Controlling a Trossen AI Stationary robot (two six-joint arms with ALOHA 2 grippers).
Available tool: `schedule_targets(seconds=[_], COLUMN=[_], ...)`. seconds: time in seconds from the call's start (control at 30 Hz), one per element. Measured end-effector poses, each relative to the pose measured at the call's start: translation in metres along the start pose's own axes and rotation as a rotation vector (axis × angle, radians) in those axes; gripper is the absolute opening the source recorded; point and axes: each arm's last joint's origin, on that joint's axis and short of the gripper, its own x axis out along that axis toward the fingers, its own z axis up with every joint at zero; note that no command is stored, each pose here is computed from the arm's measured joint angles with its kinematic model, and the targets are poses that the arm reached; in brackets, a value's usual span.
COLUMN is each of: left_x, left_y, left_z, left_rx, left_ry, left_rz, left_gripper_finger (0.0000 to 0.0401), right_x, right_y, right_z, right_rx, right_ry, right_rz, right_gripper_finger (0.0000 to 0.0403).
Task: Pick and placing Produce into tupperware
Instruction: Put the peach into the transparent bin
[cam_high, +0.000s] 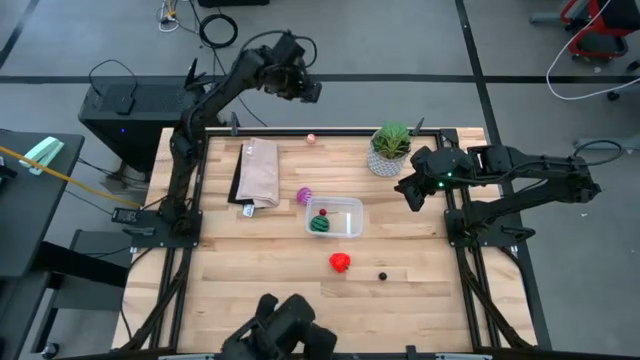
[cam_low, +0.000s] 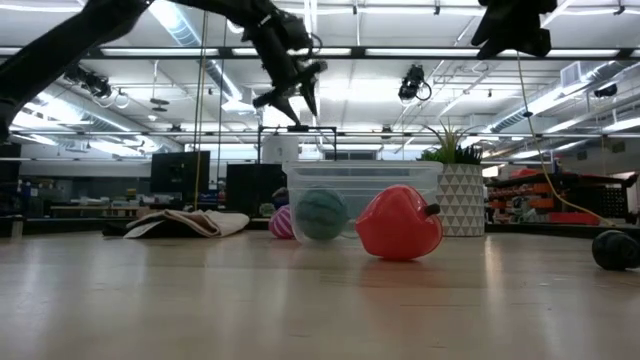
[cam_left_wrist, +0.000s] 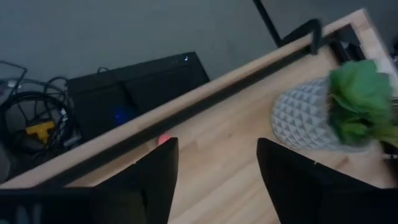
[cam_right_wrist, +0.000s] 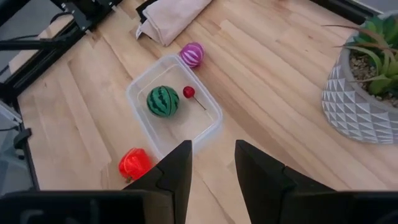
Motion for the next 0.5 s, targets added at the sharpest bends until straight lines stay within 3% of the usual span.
schedule_targets(seconds=[0.27,0.5], left_x=[0.060,0.094], left_y=[0.010,0.009], left_z=[-0.017,-0.025], left_rx=[-0.010,-0.024], left_ry=[0.197,0.234], left_rz=[0.074,0.096], left_gripper_finger=[0.0196,0.0200], right_x=[0.000,0.000], right_y=[0.000,0.000], right_z=[0.000,0.000], right_rx=[-0.040,-0.053], right_ry=[-0.001,-0.001], right_rz=[-0.002,-0.002], right_gripper_finger=[0.0129,0.0129])
